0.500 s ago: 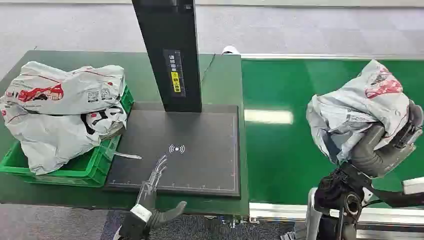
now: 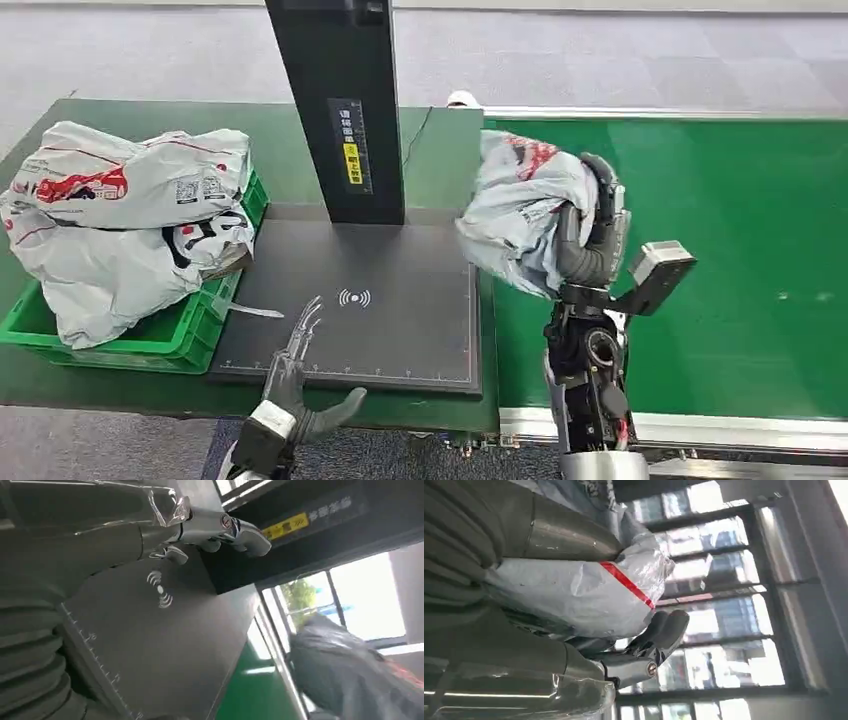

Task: Moved the parcel from conveyor to table for the left to box.

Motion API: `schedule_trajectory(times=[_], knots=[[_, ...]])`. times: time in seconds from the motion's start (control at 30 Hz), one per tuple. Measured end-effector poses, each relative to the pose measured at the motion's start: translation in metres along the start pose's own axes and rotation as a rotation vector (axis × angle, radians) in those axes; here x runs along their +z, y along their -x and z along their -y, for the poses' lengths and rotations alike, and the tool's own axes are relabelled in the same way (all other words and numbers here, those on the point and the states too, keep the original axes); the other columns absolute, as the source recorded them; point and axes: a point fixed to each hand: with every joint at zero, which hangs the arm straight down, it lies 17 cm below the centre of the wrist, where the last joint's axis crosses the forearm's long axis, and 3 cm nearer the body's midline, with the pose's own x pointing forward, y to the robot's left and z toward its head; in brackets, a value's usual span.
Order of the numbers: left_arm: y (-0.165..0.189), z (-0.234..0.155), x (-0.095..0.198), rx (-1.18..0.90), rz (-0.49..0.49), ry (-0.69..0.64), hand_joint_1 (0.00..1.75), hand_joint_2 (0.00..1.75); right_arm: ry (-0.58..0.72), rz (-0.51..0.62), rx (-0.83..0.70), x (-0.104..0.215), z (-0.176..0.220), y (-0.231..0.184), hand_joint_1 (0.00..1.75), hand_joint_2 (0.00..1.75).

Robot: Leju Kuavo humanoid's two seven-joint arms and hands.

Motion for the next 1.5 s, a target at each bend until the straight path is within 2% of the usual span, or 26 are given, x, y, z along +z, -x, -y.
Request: schedule_trajectory(times=[0.13,0.23,0.53,0.7,0.73,0.77,0.87,0.97,1.07,1.2,1.33,1.5], knots=[[-0.01,-0.02,-0.004,-0.029,0.032,-0.041,0.0,1.75,-0.167,-0.16,-0.049,0.021,-0.059,0.053,1.75,1.75],[-0.014,-0.03,-0.004,-0.046,0.044,-0.057,0.0,1.75,-0.231,-0.245,-0.065,0.037,-0.085,0.078,1.75,1.75],[-0.016,-0.041,-0.003,-0.068,0.05,-0.073,0.0,1.75,-0.293,-0.329,-0.074,0.05,-0.104,0.1,1.75,1.75],[-0.021,-0.05,-0.005,-0.09,0.065,-0.096,0.0,1.75,-0.397,-0.435,-0.094,0.075,-0.138,0.118,1.75,1.75],[-0.022,-0.052,-0.006,-0.093,0.068,-0.098,0.0,1.75,-0.422,-0.462,-0.08,0.083,-0.146,0.124,0.07,1.75],[-0.023,-0.053,-0.007,-0.094,0.07,-0.1,0.0,1.75,-0.435,-0.485,-0.066,0.088,-0.149,0.129,0.0,1.75],[-0.024,-0.055,-0.01,-0.097,0.077,-0.102,0.0,1.75,-0.436,-0.533,-0.044,0.096,-0.148,0.14,0.0,1.75],[-0.025,-0.056,-0.011,-0.099,0.079,-0.103,0.0,1.75,-0.418,-0.527,-0.071,0.095,-0.139,0.14,0.0,1.75],[-0.023,-0.057,-0.011,-0.099,0.076,-0.103,0.0,1.75,-0.403,-0.503,-0.191,0.091,-0.13,0.13,0.0,1.75],[-0.019,-0.062,-0.005,-0.102,0.063,-0.113,0.0,1.75,-0.342,-0.438,-0.407,0.092,-0.096,0.112,0.0,1.75],[-0.014,-0.063,0.005,-0.097,0.045,-0.109,0.0,1.75,-0.299,-0.406,-0.532,0.116,-0.071,0.102,0.0,1.75],[-0.014,-0.061,0.009,-0.101,0.037,-0.092,0.0,1.75,-0.247,-0.386,-0.618,0.151,-0.054,0.095,0.0,1.75]])
